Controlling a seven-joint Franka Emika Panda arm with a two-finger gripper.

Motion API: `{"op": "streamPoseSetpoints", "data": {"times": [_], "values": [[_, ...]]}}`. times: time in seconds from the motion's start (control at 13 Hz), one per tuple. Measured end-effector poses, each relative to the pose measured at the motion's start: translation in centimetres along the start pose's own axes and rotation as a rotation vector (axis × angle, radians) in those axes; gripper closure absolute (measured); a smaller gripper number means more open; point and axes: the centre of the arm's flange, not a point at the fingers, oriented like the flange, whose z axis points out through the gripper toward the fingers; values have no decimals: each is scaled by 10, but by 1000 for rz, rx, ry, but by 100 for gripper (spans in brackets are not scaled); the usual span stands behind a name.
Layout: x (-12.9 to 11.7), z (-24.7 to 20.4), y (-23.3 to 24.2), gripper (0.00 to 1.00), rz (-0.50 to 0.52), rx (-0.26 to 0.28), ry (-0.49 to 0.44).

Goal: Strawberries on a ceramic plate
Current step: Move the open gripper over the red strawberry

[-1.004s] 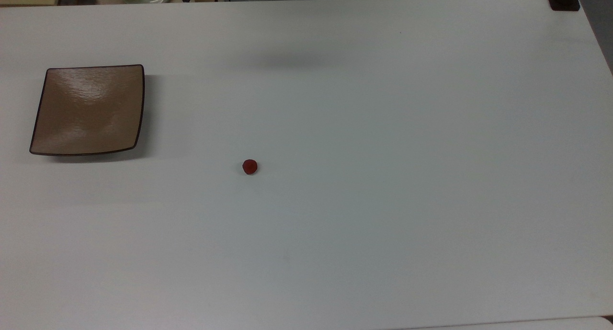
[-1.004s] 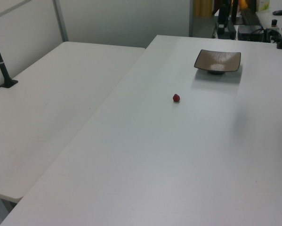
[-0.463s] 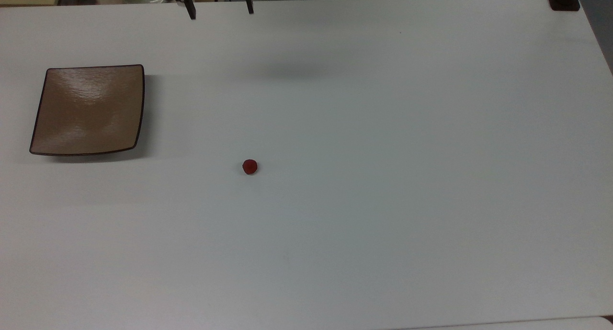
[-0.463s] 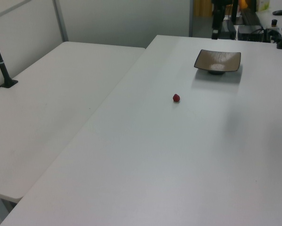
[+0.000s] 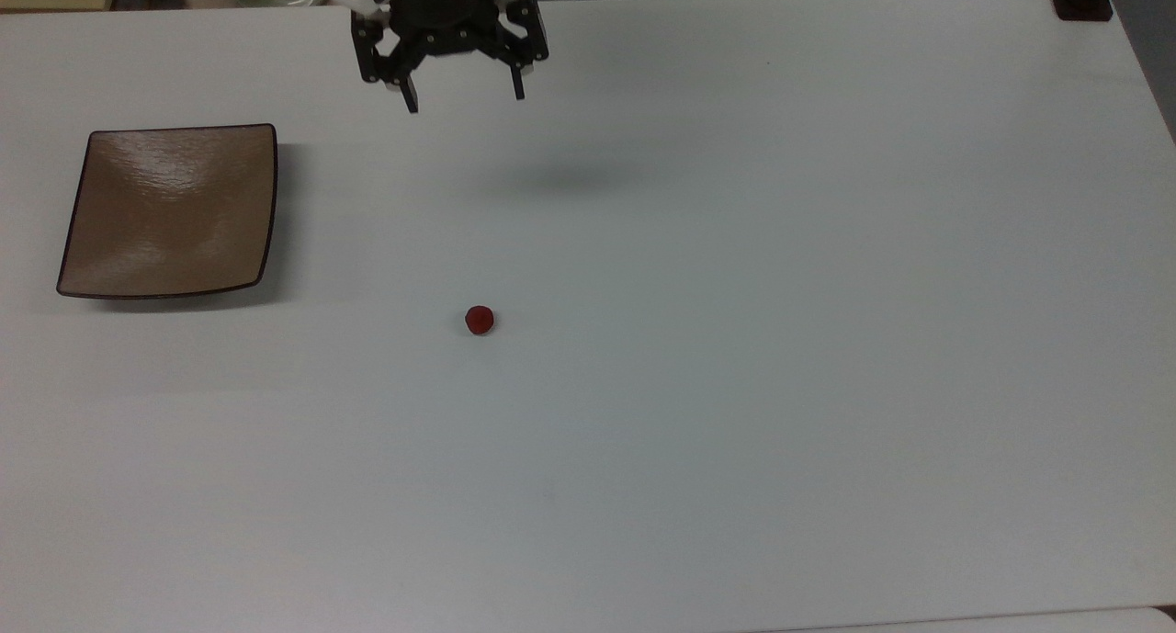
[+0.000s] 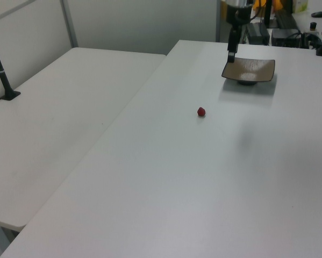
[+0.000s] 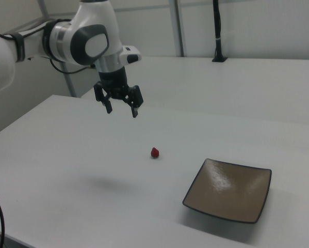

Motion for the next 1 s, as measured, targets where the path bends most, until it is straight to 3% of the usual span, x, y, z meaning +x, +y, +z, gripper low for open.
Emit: {"op": "streamPoseSetpoints", "data": {"times": [0.85,1.0], "values": [[38,73,8,0,3,-16,-31],[50,86,11,0,11,-27,14]]}}
